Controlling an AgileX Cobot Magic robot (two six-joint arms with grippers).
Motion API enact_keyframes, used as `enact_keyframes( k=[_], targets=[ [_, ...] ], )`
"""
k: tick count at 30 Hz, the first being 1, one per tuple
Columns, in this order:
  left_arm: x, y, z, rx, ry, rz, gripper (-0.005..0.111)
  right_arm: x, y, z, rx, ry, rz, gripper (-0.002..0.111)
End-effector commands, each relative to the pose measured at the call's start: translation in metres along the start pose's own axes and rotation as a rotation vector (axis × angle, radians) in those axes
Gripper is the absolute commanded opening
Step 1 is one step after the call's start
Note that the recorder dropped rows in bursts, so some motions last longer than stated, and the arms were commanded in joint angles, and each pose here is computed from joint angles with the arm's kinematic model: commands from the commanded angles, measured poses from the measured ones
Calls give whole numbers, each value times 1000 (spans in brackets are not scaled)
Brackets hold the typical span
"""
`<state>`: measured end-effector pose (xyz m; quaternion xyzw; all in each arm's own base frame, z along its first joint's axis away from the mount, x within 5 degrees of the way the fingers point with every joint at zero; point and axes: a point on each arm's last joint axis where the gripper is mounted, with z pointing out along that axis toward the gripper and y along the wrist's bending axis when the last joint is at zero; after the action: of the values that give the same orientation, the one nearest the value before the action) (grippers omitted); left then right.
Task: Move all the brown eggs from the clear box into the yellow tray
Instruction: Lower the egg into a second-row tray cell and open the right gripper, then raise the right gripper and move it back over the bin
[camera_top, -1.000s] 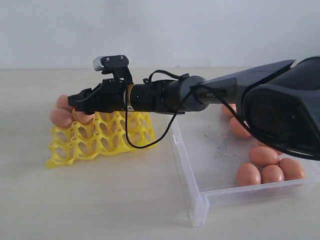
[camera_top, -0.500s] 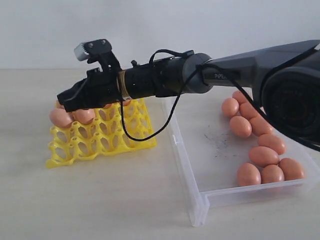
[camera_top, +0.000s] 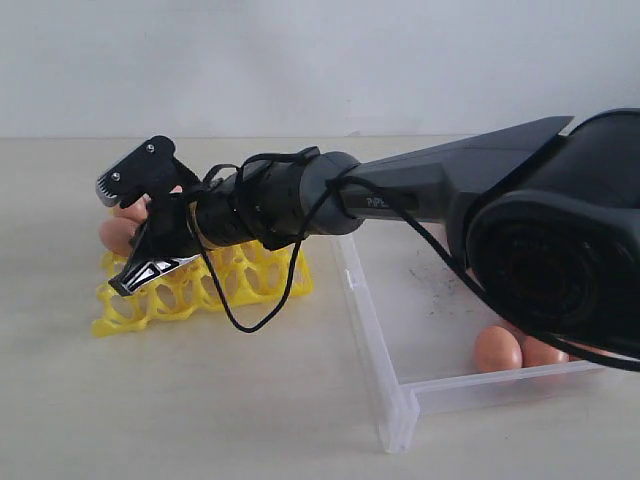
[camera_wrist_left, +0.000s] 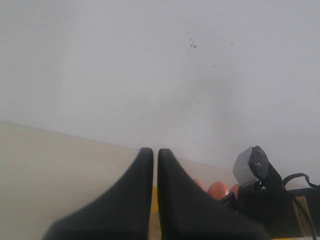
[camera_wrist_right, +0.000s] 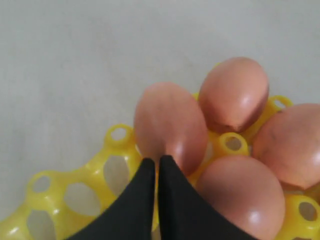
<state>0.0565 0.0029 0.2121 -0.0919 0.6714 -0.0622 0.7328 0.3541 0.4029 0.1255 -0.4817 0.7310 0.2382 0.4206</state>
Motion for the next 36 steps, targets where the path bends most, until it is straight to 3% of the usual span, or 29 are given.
enact_keyframes(
  k=[1, 16, 27, 36],
  targets=[
    [-1, 0, 0, 5, -4, 5, 4, -1, -6, 0, 67, 2, -54, 0],
    [-1, 0, 0, 5, -4, 5, 4, -23, -6, 0, 43, -67, -78, 0],
    [-1, 0, 0, 5, -4, 5, 4, 11, -7, 26, 44, -9, -42, 0],
    [-1, 0, 0, 5, -4, 5, 4, -49, -11, -14, 69, -133, 48, 0]
  ],
)
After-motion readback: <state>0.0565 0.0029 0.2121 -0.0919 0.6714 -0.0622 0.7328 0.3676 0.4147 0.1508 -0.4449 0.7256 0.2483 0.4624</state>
